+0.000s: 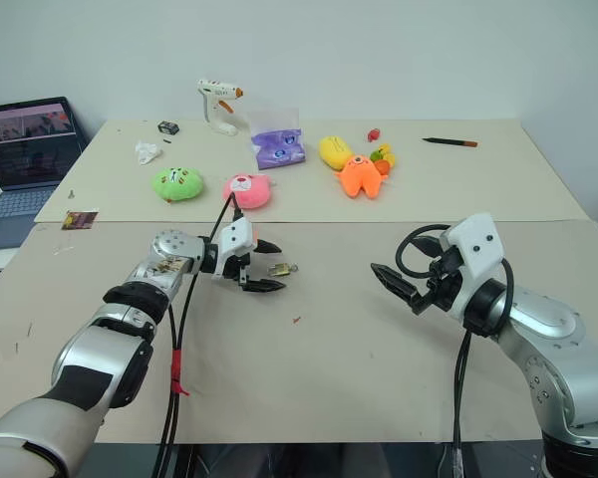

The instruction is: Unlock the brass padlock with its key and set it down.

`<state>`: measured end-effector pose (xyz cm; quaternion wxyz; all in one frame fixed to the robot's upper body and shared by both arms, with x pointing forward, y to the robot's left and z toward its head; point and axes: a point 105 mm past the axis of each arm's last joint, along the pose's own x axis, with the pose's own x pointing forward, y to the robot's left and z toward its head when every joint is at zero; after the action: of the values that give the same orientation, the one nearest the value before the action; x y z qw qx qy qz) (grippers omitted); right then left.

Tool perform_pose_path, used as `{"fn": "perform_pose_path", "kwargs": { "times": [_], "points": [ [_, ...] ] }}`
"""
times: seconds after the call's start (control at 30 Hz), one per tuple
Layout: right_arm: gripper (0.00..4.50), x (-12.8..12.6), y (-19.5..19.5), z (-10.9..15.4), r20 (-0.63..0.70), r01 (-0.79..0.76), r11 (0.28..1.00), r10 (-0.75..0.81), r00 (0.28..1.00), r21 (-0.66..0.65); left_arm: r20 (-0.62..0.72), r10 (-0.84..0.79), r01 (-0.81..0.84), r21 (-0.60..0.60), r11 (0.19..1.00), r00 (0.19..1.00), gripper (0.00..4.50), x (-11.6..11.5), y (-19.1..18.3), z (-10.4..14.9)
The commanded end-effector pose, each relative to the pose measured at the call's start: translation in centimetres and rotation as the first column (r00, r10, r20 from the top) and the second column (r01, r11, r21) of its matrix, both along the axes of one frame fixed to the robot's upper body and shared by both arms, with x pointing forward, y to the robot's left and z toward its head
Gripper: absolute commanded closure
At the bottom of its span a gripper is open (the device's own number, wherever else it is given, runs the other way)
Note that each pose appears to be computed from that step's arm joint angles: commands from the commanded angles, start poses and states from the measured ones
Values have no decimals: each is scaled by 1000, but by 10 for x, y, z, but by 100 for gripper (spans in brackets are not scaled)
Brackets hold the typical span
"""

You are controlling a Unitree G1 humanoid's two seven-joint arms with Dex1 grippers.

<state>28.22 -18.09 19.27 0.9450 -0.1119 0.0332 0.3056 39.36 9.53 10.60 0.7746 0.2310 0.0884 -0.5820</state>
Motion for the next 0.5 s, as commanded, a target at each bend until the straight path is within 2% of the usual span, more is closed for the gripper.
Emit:
{"fn": "perform_pose_path", "kwargs": {
  "times": [0.03,0.13,0.17,0.23,0.37,0.4,0.5],
  "points": [
    [1,1,1,14,60,-13,1000,13,998,-13,4,40,-40,-3,999,999,0,4,5,-1],
    [0,2,0,15,65,-9,1000,10,998,-19,-37,42,-42,-21,999,998,70,2,4,-4],
    [0,3,-1,16,66,-3,1000,4,998,-19,-43,40,-41,-29,999,998,116,2,3,-4],
    [0,4,-2,17,67,7,1000,-5,998,-25,-54,22,-24,-43,999,998,179,0,1,-4],
    [0,5,-4,17,67,20,999,-18,998,-32,-62,17,-20,-47,999,998,350,0,0,-3],
    [0,5,-4,16,67,20,999,-18,998,-33,-62,16,-19,-47,999,998,368,0,0,-3],
    [0,5,-3,16,67,20,999,-18,998,-33,-59,29,-32,-50,998,998,368,2,-1,-1]
  ]
}}
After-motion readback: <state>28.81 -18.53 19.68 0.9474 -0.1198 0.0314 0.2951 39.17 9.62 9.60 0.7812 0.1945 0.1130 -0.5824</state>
